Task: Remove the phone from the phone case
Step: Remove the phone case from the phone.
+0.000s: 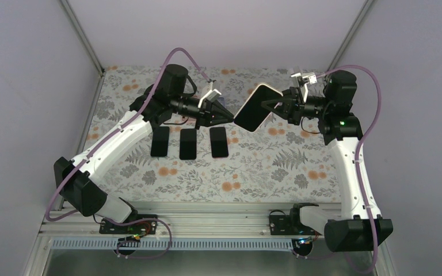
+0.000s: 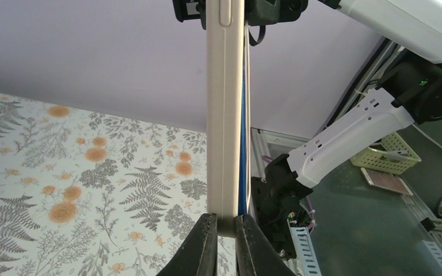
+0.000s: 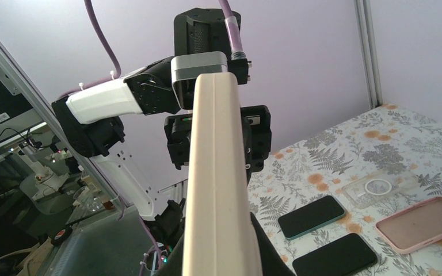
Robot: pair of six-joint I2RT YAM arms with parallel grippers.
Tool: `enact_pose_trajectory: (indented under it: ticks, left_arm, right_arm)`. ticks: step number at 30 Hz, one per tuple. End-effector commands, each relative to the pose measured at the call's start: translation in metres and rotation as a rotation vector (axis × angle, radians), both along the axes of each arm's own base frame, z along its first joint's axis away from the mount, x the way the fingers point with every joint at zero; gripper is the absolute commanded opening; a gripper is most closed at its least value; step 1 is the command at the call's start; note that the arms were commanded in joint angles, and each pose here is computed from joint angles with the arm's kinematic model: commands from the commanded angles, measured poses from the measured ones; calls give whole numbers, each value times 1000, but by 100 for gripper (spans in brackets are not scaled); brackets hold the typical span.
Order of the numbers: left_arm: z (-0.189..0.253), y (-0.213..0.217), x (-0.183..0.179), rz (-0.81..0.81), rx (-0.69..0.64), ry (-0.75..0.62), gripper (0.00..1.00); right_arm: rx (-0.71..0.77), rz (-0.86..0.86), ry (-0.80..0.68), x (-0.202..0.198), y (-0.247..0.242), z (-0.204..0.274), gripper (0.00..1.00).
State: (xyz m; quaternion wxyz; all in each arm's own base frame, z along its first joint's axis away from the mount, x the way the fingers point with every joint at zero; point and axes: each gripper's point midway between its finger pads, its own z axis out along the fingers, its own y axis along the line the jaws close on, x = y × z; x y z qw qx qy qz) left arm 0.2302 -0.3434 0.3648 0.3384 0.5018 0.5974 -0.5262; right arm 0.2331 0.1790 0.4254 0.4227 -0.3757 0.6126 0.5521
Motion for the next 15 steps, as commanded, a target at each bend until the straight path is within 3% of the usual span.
enact_pose_trajectory:
  ticks: [1, 15]
  left_arm:
    - [-18, -2, 31, 115, 46, -26, 8]
    - [-26, -4, 44, 163, 73, -19, 7]
  right_arm:
    - [43, 206, -24, -44, 2, 16, 4]
    - [54, 268, -17, -57, 2, 16, 4]
